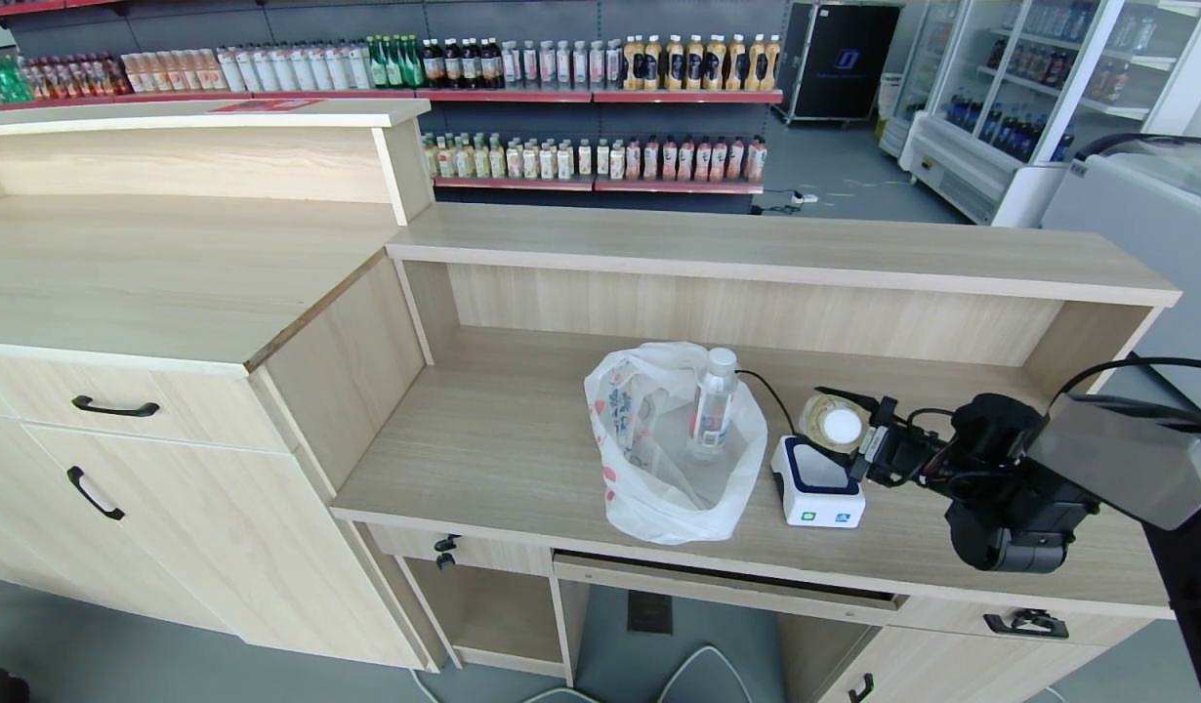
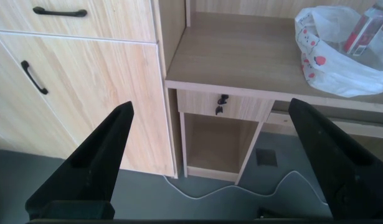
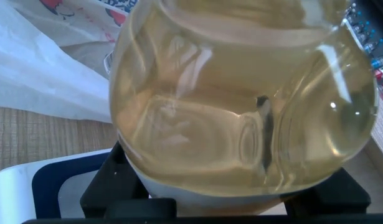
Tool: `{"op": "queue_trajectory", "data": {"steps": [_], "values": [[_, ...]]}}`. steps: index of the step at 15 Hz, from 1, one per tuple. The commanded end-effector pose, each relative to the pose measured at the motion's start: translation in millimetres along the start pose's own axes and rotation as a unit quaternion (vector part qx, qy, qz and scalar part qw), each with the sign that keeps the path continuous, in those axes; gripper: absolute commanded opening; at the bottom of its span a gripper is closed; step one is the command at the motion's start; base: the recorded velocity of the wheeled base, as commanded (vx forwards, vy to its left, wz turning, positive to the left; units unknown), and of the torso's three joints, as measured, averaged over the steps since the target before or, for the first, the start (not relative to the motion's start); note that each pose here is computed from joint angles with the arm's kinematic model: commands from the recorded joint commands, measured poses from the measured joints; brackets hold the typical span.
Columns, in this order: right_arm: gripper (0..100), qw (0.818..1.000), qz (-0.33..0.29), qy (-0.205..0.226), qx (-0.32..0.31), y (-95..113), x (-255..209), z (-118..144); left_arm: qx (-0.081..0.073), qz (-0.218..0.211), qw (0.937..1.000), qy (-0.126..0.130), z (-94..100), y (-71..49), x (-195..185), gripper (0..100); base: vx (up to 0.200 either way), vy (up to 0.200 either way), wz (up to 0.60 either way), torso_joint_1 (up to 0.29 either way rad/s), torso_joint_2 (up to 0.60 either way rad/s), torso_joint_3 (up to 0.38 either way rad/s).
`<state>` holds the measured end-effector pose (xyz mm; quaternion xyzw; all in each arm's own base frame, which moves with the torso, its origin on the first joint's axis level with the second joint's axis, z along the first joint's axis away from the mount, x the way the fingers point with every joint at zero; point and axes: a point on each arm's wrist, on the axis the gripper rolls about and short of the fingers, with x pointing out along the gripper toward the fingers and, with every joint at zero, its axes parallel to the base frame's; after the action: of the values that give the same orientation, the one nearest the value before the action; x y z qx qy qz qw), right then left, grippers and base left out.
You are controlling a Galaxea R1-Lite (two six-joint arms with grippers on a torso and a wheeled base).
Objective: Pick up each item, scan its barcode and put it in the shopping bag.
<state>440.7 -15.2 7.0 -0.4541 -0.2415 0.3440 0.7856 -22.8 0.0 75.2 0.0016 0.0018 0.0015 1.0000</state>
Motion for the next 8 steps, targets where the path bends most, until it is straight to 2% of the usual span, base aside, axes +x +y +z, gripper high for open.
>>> {"op": "queue_trajectory", "data": {"steps": [1, 4, 6, 8], "values": [[0, 1.0, 0.0, 0.0, -0.001, 0, 0, 0, 0.0, 0.0, 1.0, 0.0, 0.0, 0.0, 0, 100, 0.0, 0.0, 0.0, 0.0, 0.0, 0.0], [0, 1.0, 0.0, 0.003, 0.001, -1, -3, 1, 0.0, 0.0, 1.0, 0.0, 0.0, 0.0, 0, 100, 0.0, 0.0, 0.0, 0.0, 0.0, 0.0], [0, 1.0, 0.001, 0.016, 0.009, 0, -14, -2, 0.0, 0.0, 1.0, 0.0, 0.0, 0.0, 0, 100, 0.0, 0.0, 0.0, 0.0, 0.0, 0.0], [0, 0.999, -0.007, 0.035, 0.014, -8, -30, -5, 0.0, 0.0, 1.0, 0.0, 0.0, 0.0, 0, 100, 0.0, 0.0, 0.0, 0.0, 0.0, 0.0]]}}
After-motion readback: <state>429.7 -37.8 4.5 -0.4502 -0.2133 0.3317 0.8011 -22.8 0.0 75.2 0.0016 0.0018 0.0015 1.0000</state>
